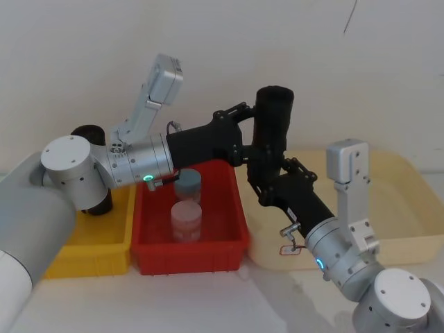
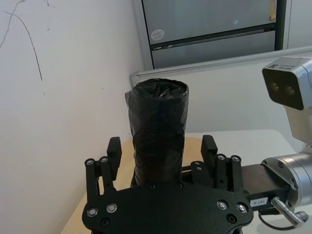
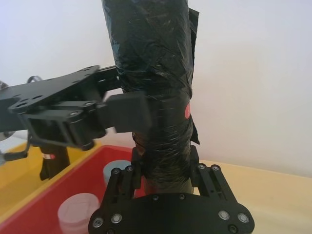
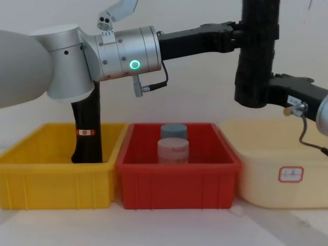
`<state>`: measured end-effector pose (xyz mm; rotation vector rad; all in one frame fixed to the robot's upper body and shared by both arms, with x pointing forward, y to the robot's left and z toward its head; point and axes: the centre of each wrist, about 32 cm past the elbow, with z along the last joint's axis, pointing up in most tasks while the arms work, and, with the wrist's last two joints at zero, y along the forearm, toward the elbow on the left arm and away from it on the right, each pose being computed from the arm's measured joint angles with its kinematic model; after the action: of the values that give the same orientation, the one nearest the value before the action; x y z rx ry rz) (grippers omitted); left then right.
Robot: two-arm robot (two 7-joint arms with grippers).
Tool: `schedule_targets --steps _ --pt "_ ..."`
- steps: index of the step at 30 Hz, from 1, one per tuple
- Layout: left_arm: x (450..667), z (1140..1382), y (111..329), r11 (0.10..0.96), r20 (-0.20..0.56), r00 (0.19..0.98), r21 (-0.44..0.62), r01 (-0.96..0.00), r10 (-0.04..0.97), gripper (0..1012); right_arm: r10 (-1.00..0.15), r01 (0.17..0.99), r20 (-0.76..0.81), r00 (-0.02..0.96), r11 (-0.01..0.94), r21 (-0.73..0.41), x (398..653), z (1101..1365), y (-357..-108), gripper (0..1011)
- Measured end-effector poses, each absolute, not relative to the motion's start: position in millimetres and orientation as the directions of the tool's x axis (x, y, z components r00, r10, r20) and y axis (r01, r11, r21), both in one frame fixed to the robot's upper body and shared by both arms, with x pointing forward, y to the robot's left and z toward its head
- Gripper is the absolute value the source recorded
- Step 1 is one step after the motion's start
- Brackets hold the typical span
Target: Pick up the garbage bag with the one hand and transfer it to the other hand.
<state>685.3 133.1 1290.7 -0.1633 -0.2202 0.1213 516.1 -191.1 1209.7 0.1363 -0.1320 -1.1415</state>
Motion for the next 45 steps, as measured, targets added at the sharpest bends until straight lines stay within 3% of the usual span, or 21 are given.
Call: schedule_targets --steps 26,40,45 --pt "685.3 1290.7 133.1 0.979 0.207 0.969 -0.174 -0.102 0.137 1002 -0.973 0.962 0.019 0.229 0.229 0.146 522.2 1212.8 -222.0 529" --pt "685.2 1290.8 133.2 0.979 0.207 0.969 -0.174 -0.102 0.137 1002 -0.986 0.981 0.032 0.163 0.166 0.104 524.3 1214.1 -229.0 913" --pt "683.6 1291.2 134.3 0.978 0.211 0.967 -0.178 -0.107 0.145 1002 -0.986 0.98 0.036 0.165 0.168 0.106 520.0 1216.6 -229.7 1000"
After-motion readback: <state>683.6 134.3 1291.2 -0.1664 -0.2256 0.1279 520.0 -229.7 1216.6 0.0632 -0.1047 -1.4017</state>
